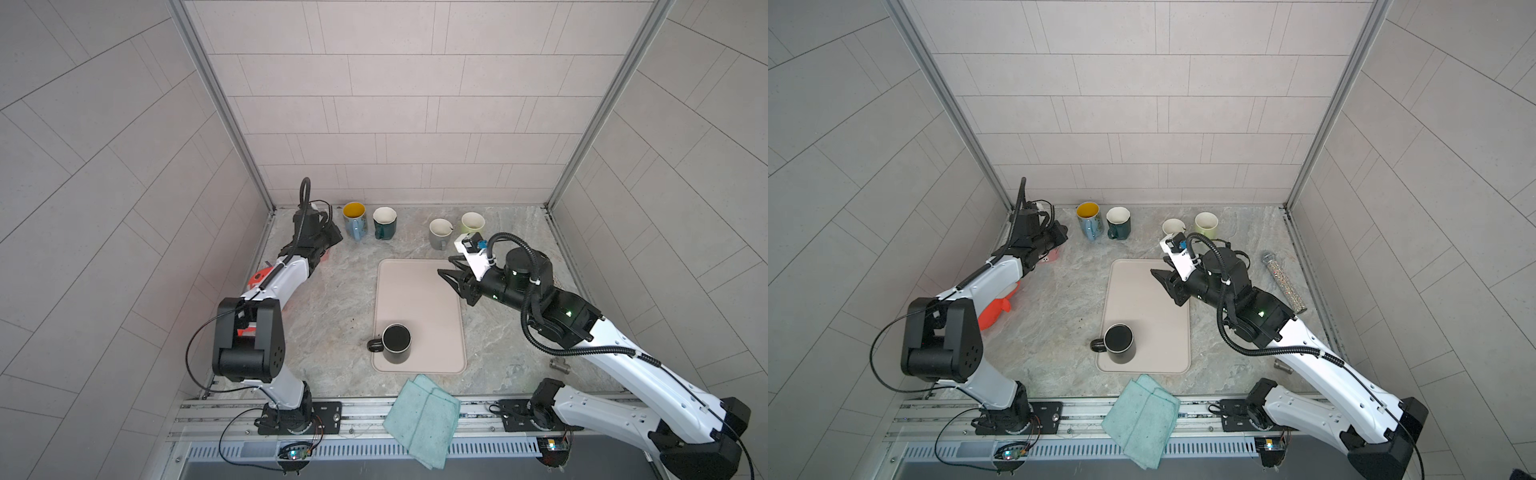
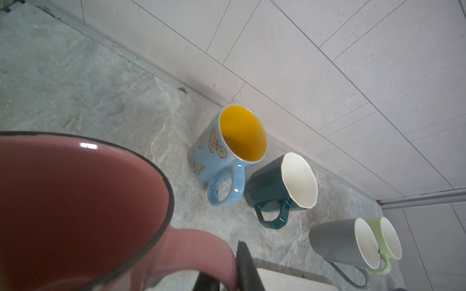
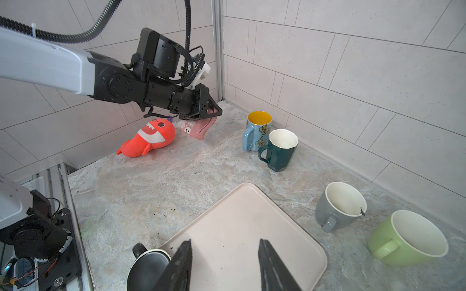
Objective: Turn the mug right side up
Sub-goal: 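Lower the pink mug with the left gripper near the blue mug while the right withdraws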
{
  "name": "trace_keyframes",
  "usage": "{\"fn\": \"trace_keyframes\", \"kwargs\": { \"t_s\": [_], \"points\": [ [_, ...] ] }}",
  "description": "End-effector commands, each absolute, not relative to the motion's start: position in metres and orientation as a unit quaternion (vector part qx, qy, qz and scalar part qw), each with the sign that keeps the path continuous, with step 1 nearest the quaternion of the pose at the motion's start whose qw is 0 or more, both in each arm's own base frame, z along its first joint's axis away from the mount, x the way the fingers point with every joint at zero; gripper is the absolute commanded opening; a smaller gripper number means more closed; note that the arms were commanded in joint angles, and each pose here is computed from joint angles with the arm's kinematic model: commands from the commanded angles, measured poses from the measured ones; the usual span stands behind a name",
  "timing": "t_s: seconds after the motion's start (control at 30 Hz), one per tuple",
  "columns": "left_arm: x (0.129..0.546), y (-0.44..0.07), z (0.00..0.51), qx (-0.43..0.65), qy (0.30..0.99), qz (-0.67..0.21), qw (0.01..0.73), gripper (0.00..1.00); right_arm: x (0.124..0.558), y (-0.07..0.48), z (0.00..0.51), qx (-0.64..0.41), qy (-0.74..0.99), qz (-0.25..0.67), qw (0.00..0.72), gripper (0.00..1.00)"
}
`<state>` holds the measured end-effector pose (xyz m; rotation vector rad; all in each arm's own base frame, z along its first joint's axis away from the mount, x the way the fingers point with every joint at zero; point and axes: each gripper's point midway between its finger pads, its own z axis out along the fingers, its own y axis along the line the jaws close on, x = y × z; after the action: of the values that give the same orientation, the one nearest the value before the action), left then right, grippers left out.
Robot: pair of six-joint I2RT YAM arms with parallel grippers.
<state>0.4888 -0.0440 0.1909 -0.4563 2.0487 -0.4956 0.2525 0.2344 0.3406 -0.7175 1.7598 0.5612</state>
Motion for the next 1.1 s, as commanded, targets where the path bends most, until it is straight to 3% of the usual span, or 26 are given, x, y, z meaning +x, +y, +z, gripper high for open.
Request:
{"fn": "trace_keyframes", "kwargs": {
  "t_s": [0.0,0.7,1.07],
  "points": [
    [0.514,-0.031,0.26,-0.164,0.756,-0.187,0.605,0.0,0.254,0.228,0.348,-0.289,0.739,0.235,0.561,0.44],
    [0.555,-0.014,0.213,-0.172,0.656,-0.17,0.715,0.0,0.273,0.22,0.33,-0.269,0.77,0.206,0.542,0.42],
    [0.578,-0.014,0.189,-0.181,0.646,-0.178,0.72,0.0,0.283,0.225,0.33,-0.268,0.775,0.203,0.536,0.41]
  ]
}}
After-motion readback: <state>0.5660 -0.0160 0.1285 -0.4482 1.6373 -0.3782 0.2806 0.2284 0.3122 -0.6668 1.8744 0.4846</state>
